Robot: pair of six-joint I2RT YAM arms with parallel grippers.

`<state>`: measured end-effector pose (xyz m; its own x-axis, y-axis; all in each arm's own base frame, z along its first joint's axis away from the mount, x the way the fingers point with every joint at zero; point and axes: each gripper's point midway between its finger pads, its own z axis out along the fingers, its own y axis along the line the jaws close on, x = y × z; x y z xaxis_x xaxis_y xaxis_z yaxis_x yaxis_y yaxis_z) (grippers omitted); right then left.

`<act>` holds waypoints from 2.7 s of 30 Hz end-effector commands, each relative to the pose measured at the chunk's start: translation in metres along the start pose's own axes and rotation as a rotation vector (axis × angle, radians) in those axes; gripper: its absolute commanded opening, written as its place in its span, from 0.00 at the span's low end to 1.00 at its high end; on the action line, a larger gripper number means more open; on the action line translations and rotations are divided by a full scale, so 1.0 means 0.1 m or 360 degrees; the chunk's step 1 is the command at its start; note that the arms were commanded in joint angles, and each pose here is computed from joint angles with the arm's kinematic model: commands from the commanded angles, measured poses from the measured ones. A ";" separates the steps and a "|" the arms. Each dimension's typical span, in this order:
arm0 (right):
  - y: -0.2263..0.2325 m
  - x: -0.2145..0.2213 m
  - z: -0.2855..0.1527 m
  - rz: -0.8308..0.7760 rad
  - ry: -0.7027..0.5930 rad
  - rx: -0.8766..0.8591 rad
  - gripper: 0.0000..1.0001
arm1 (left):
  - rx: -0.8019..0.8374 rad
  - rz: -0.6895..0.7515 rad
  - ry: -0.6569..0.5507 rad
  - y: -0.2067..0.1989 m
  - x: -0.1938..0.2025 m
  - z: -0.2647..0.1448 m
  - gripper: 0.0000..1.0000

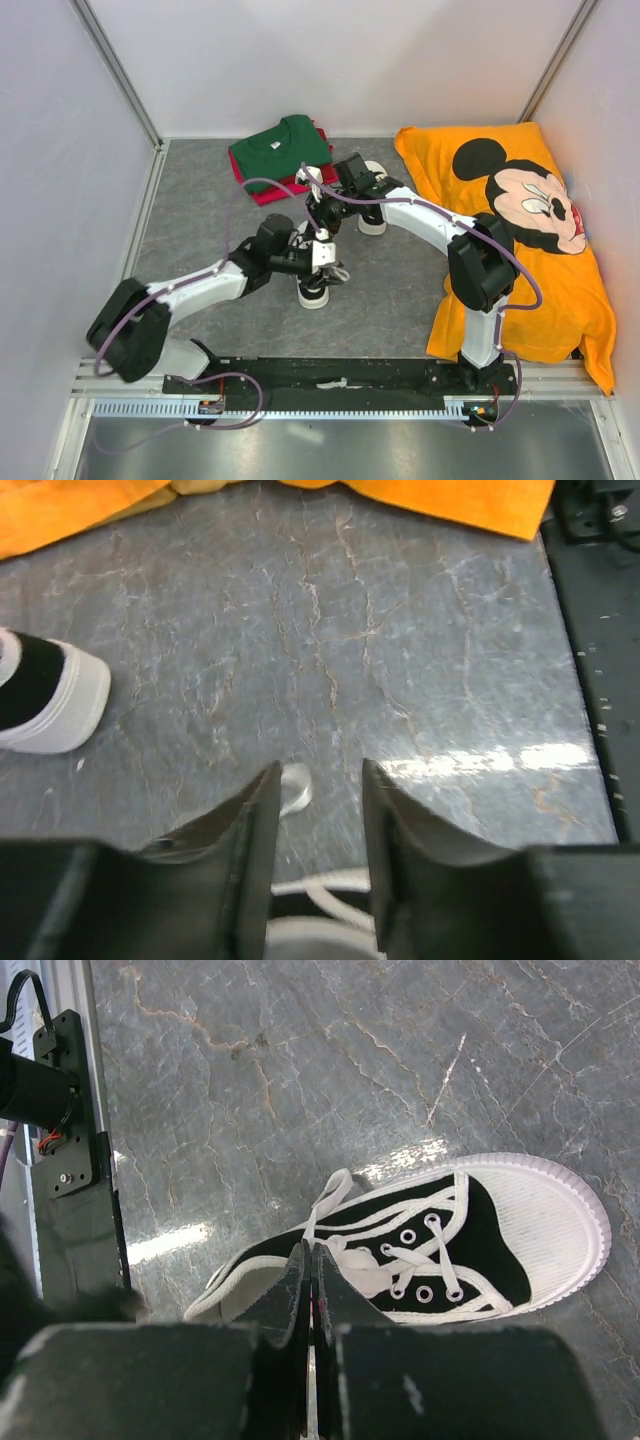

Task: Tie the shoes

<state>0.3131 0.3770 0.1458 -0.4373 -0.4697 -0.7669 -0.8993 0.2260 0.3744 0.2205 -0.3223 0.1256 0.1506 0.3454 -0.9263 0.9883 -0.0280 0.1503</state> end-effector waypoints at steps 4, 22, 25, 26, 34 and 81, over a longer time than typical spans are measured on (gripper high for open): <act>0.21 -0.25 -0.02 -0.0112 -0.0069 -0.0057 0.00 | -0.0263 0.0062 -0.0137 -0.02 -0.53 -1.01 0.58; 0.10 0.00 0.73 -0.0162 0.0139 0.0126 0.00 | -0.1158 -0.0605 0.0063 0.32 0.23 -2.09 0.62; 0.11 0.11 0.79 -0.0164 0.0185 0.0126 0.04 | -0.1100 -0.0658 0.0060 0.29 0.27 -2.03 0.62; 0.11 0.13 0.80 -0.0165 0.0194 0.0123 0.11 | -0.1090 -0.0682 0.0057 0.29 0.27 -2.02 0.62; 0.41 -0.31 0.50 -0.0290 0.0064 0.0051 0.63 | -0.0978 -0.0794 -0.0059 0.37 0.24 -1.88 0.62; -0.31 0.89 -0.04 0.0065 0.0174 0.0209 0.53 | -0.0257 -0.0520 0.0492 0.98 1.01 -1.15 0.24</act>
<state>0.3008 0.3199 0.0677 -0.4890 -0.5571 -0.6713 -0.8694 0.3736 0.3233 0.3299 -0.1889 0.0876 -0.2506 0.5337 -0.8077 0.9493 0.2991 -0.0969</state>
